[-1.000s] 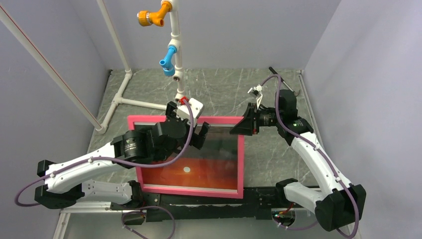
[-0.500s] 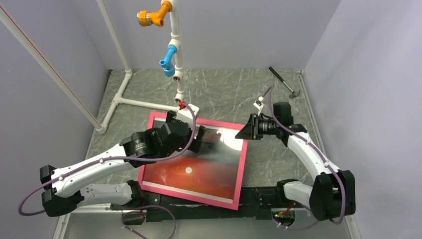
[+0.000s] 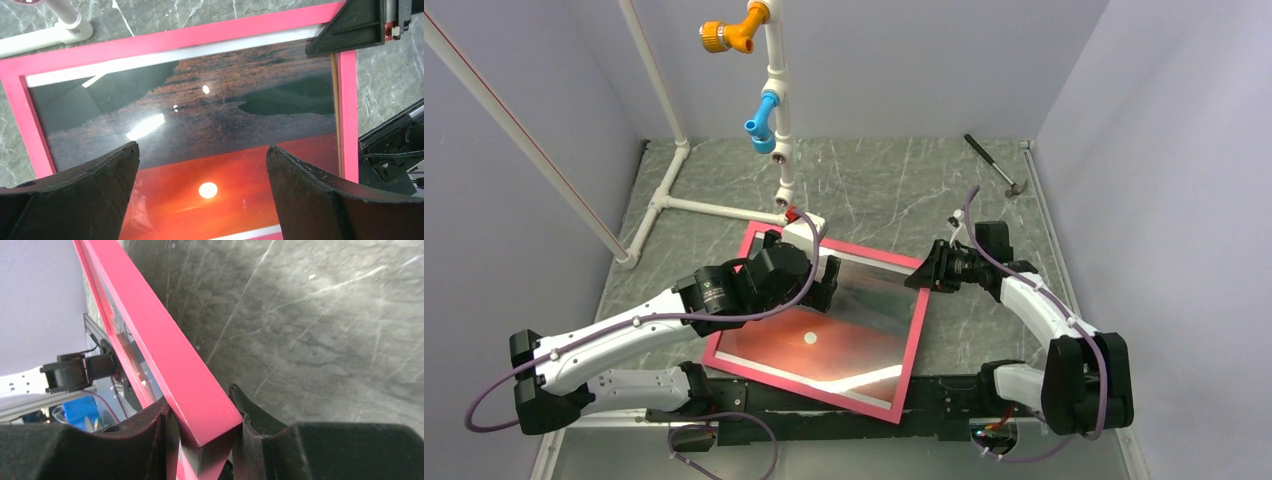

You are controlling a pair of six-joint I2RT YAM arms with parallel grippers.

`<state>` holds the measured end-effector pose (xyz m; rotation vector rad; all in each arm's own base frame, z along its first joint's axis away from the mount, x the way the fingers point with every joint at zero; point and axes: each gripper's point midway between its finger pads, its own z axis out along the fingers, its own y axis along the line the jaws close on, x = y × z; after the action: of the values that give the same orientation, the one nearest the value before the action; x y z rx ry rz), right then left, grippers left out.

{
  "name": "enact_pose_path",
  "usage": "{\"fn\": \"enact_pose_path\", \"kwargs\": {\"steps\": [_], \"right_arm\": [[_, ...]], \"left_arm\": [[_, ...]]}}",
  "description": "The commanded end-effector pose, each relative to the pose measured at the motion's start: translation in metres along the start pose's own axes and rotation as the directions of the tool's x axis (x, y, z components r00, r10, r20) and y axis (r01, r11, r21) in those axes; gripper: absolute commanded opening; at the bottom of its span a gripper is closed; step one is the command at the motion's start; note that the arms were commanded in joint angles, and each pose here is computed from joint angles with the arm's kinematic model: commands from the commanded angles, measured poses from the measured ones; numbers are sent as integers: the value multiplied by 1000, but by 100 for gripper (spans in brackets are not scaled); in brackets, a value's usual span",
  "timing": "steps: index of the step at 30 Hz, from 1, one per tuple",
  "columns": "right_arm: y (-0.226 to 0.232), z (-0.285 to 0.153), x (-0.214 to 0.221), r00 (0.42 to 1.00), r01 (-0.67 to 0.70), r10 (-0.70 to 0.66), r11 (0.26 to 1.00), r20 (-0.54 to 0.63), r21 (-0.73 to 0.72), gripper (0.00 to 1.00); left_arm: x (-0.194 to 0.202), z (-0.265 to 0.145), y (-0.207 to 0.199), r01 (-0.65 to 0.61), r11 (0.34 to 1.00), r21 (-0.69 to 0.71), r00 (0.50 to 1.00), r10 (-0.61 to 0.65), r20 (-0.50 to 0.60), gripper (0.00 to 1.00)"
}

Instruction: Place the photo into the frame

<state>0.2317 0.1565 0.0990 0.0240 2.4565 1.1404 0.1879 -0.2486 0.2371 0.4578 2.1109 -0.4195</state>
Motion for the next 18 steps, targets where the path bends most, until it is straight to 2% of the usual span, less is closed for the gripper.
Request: {"fn": "enact_pose_path", "kwargs": {"steps": [1,3,6,10,13,17,18], "right_arm": [[-52,-8,-81,938,126,-210,947,275,296,13],[-57,-6,-83,944,113,-198,947,266,302,16],[-67,-2,-85,955,94,-176,944,240,315,27],[-79,0,-87,967,63,-139,942,214,330,55],[-83,-3,-89,966,51,-136,934,219,353,66],[-80,-13,-93,956,70,-172,921,239,383,77],[-78,-16,-95,952,78,-183,919,243,387,82]], "left_arm": [[7,5,-7,51,998,24,999,-50,-17,99],[16,8,-7,68,997,22,997,-68,-36,99],[31,13,-5,106,994,12,993,-105,-60,99],[54,19,-4,159,987,2,982,-158,-106,99],[71,23,-5,196,981,-7,970,-195,-147,99],[92,27,-4,254,966,-39,946,-256,-199,99],[98,27,-3,272,961,-52,938,-277,-210,99]]}}
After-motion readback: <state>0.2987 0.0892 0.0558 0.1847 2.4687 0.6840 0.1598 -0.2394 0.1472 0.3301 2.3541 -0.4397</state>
